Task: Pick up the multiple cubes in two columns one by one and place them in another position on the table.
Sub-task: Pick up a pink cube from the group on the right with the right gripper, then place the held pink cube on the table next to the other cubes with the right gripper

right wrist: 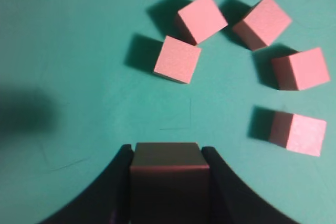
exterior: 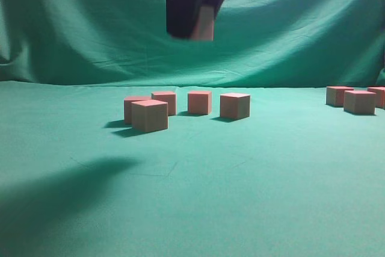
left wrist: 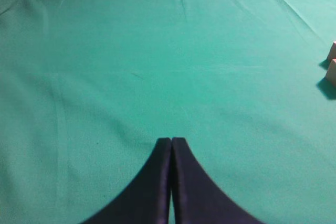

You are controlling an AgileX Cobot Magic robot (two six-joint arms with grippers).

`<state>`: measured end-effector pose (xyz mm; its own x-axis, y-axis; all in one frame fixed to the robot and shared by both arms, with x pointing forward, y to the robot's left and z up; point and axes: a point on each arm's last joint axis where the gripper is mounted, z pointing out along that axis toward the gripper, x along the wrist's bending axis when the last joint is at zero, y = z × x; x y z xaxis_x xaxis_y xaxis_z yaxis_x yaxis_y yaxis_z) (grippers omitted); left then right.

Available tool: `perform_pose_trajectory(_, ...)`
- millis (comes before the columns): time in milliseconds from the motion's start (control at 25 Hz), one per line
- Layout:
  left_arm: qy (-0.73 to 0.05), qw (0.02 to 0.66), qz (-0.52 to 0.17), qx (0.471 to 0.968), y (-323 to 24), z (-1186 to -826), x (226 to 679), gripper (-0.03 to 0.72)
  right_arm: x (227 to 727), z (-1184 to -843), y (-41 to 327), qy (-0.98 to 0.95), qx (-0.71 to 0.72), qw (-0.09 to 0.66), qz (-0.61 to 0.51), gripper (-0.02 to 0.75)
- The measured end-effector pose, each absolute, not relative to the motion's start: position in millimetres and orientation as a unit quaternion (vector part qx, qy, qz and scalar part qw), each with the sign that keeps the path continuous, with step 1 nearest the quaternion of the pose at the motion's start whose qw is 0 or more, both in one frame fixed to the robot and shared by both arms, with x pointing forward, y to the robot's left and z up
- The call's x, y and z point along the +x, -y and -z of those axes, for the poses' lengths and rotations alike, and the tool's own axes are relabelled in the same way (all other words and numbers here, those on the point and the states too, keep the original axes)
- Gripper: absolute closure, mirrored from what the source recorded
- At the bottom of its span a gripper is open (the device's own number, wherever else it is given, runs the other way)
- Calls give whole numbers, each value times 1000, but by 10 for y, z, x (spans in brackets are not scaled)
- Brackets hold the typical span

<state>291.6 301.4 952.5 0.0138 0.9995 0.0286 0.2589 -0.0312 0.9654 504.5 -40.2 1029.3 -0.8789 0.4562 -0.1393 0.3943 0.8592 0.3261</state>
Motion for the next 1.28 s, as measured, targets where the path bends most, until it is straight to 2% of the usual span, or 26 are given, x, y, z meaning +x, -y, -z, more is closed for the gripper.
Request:
perform_pose_trajectory(440, -551, 425, -435, 571, -3014, -9525, 2916, 688, 5227, -9744, 270, -969, 199, 109, -101, 479)
perform_pose_trajectory(880, -551, 425, -435, 571, -3014, -9525, 2916, 688, 5282, -9505, 236, -968, 214, 99, -87, 479)
perform_pose_trajectory(1280, -551, 425, -435, 571, -3014, -9525, 2916, 688, 5320, -9441, 211, -964, 227, 103, -98, 479)
